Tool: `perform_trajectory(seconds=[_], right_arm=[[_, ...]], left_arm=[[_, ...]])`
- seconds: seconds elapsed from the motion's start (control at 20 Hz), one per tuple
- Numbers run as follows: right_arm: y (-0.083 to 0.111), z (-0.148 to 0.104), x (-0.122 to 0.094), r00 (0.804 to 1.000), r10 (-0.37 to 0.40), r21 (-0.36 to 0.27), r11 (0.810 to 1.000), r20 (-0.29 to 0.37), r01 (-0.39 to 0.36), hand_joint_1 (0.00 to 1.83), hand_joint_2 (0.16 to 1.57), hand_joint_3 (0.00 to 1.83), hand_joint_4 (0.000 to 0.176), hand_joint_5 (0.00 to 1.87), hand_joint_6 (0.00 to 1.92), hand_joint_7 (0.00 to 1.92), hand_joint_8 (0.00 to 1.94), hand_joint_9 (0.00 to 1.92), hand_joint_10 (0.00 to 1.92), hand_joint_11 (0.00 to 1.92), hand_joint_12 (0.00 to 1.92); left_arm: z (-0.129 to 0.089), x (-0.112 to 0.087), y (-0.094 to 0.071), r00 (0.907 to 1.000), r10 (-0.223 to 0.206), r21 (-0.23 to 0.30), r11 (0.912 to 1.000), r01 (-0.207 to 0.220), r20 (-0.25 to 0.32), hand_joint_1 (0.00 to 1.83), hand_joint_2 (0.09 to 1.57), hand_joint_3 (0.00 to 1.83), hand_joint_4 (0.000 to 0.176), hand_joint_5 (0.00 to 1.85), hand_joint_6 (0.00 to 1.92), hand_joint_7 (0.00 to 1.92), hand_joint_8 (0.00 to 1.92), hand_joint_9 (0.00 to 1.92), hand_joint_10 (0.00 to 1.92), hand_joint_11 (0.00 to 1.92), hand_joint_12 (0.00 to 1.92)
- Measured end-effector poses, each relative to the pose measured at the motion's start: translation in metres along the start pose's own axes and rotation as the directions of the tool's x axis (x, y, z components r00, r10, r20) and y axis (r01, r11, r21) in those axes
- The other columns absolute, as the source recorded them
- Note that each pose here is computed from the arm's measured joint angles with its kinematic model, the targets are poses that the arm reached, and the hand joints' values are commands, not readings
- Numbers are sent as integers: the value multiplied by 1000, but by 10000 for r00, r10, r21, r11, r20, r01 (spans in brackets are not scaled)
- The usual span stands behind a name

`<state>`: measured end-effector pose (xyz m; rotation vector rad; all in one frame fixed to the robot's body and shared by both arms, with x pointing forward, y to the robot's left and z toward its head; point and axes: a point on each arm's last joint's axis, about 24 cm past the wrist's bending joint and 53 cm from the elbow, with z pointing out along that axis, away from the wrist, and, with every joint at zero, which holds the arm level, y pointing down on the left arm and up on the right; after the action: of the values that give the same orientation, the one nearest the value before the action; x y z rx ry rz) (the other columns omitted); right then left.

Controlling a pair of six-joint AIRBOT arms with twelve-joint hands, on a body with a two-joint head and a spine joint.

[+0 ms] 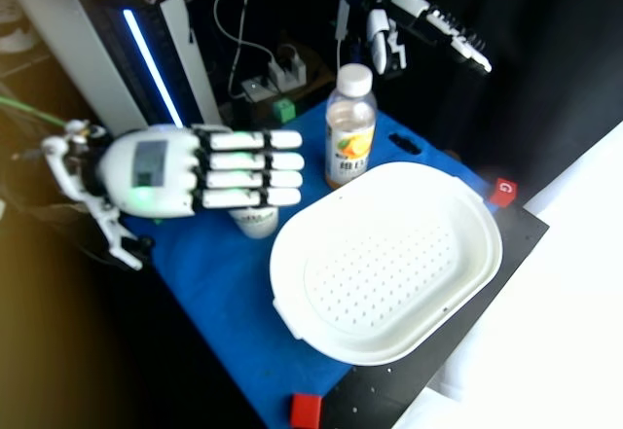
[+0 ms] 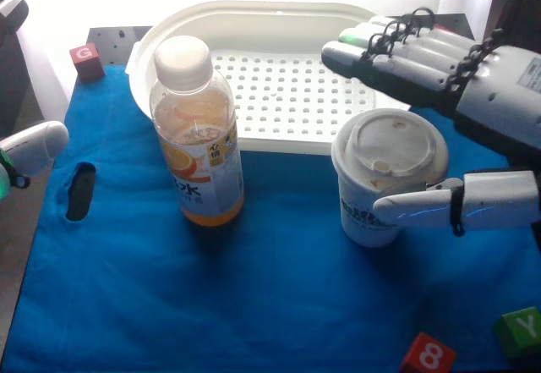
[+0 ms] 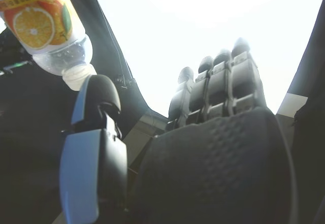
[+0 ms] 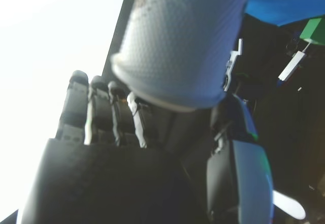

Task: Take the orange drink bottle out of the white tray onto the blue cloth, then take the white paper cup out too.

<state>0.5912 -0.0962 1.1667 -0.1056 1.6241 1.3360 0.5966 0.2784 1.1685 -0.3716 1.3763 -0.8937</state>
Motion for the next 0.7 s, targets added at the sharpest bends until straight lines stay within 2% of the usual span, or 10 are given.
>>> perform_trajectory(seconds=[0.05, 0.1, 0.2, 0.25, 0.3, 0.35, 0.4, 0.45, 0.55, 0.7], right_arm=[[7, -2, -6, 9999, -33, -221, 9997, 158, 36, 462, 1040, 0, 28, 0, 0, 0, 0, 0, 0, 0, 988], [16, -6, -16, 9991, -118, -455, 9989, 397, 136, 450, 1050, 0, 59, 0, 0, 0, 0, 0, 0, 0, 943], [22, -12, -32, 9966, -199, -624, 9977, 796, 250, 445, 1054, 0, 75, 0, 0, 0, 0, 0, 0, 0, 783], [25, -16, -44, 9934, -216, -713, 9970, 1123, 297, 403, 1068, 6, 73, 0, 0, 0, 0, 0, 0, 0, 57], [28, -19, -53, 9902, -248, -796, 9962, 1375, 360, 403, 1068, 6, 73, 0, 0, 0, 0, 0, 0, 0, 57], [30, -22, -63, 9845, -336, -820, 9955, 1721, 483, 416, 1106, 24, 31, 0, 0, 0, 0, 0, 0, 0, 11], [31, -25, -72, 9771, -535, -736, 9948, 2059, 700, 380, 1143, 40, 14, 0, 0, 0, 0, 0, 0, 0, 1], [31, -29, -81, 9680, -843, -530, 9936, 2365, 995, 364, 1196, 57, 0, 0, 0, 0, 0, 0, 0, 0, 0], [28, -33, -92, 9534, -1278, -164, 9904, 2735, 1375, 335, 1217, 49, 16, 0, 0, 0, 0, 0, 0, 0, 0], [23, -38, -103, 9363, -1590, 288, 9870, 3131, 1580, 391, 1183, 23, 0, 0, 0, 0, 0, 0, 0, 0, 0]], left_arm=[[0, 0, 0, 10000, 0, 2, 10000, 0, 8, 505, 1156, 0, 76, 28, 3, 0, 0, 0, 0, 0, 0], [0, -1, -1, 10000, 1, 39, 10000, -1, 32, 509, 1141, 0, 109, 29, 3, 0, 0, 0, 0, 0, 0], [0, -2, -3, 10000, 2, 127, 9999, -3, 86, 512, 1138, 0, 121, 30, 3, 0, 0, 0, 0, 0, 0], [0, -3, -5, 9999, 4, 196, 9998, -6, 111, 553, 1137, 0, 106, 30, 2, 0, 0, 0, 0, 0, 0], [0, -3, -5, 9999, 4, 228, 9997, -7, 129, 553, 1137, 0, 106, 30, 2, 0, 0, 0, 0, 0, 0], [0, -4, -7, 9999, -3, 288, 9996, -2, 151, 595, 1141, 0, 83, 35, 4, 0, 0, 0, 0, 0, 0], [0, -4, -8, 9998, -13, 341, 9994, 7, 192, 603, 1136, 0, 73, 38, 5, 0, 0, 0, 0, 0, 0], [0, -5, -10, 9998, -6, 400, 9992, -2, 213, 578, 1154, 0, 40, 34, 2, 0, 0, 0, 0, 0, 0], [0, -9, -13, 9994, 2, 506, 9987, -19, 333, 561, 1152, 0, 40, 35, 2, 0, 0, 0, 0, 0, 0], [-1, -17, -20, 9982, 33, 793, 9968, -80, 592, 584, 1164, 4, 47, 31, 2, 0, 0, 0, 0, 0, 0]])
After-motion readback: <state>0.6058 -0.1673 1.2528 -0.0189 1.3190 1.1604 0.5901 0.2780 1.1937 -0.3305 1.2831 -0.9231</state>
